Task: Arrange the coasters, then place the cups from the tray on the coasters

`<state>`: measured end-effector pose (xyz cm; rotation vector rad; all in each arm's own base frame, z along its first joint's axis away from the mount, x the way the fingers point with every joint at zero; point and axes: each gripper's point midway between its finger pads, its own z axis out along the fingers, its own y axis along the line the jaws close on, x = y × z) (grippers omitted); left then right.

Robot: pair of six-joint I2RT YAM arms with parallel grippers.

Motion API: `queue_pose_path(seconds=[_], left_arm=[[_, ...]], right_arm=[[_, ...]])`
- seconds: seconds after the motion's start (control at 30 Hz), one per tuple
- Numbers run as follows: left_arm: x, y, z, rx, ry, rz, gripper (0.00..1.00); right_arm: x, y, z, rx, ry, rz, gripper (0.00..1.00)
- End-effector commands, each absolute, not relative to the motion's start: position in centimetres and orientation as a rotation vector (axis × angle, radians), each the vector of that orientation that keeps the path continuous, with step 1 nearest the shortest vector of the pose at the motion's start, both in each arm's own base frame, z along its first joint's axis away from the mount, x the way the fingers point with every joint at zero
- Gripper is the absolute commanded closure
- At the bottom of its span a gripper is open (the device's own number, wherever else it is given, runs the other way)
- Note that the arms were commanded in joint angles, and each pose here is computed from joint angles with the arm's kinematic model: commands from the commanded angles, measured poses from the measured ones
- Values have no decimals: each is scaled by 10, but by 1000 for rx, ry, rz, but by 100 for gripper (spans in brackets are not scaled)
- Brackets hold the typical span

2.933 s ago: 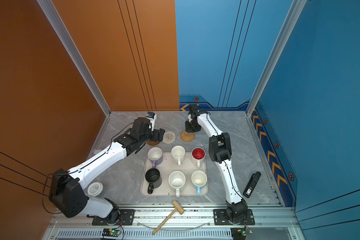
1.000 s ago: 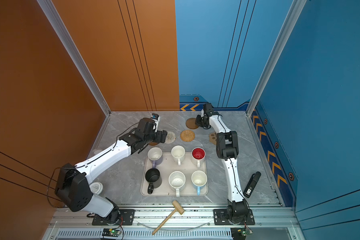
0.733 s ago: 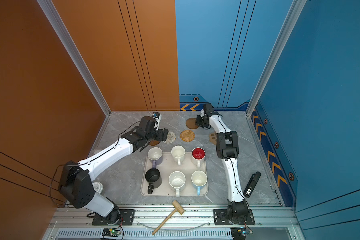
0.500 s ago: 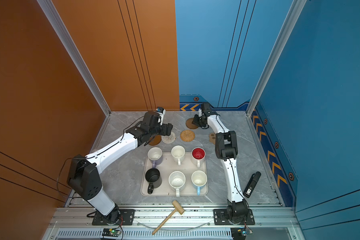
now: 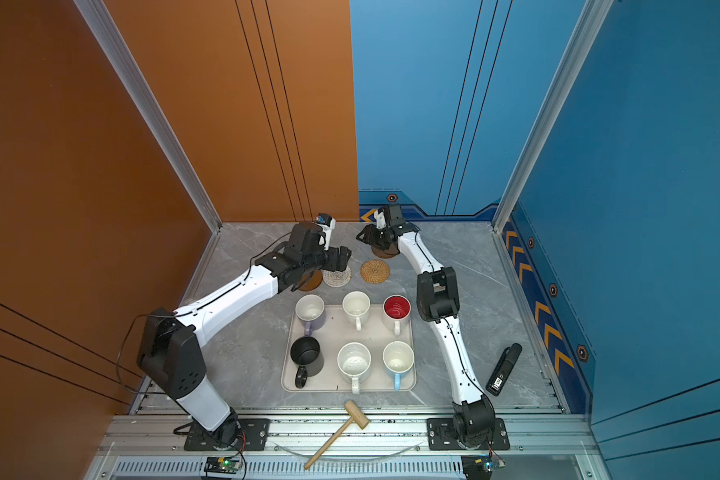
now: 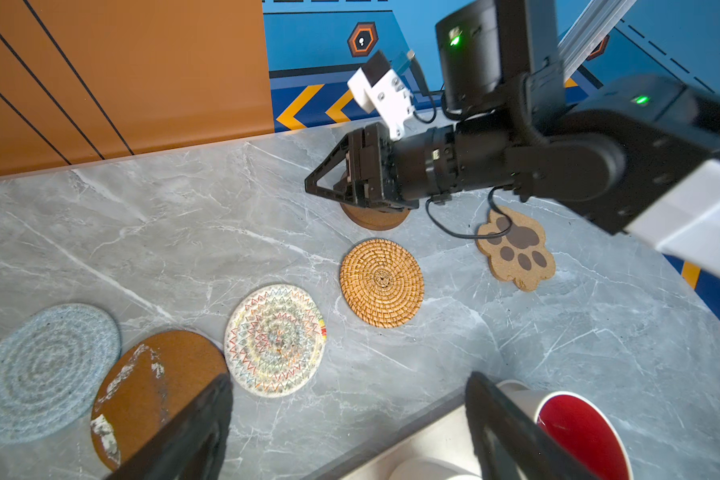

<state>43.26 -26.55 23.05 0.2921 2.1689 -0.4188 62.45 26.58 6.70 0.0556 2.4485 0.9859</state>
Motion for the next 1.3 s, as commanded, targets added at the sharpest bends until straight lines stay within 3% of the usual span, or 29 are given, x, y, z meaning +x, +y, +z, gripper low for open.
queue_pose_path(seconds=[0.0, 0.17, 0.73, 1.27], left_arm=[[427, -269, 228, 290, 2172, -452, 12], [426, -269, 227, 286, 2175, -451, 12], [428, -274, 221, 287, 2191, -463, 12], [425, -275, 216, 289, 2206, -462, 12]], right_arm=[[640, 264, 68, 111, 2393, 1034, 44], [652, 260, 71, 149, 2344, 1055, 40], [675, 212, 51, 316, 2315, 1027, 40], [696, 213, 51, 386, 2190, 1102, 37]])
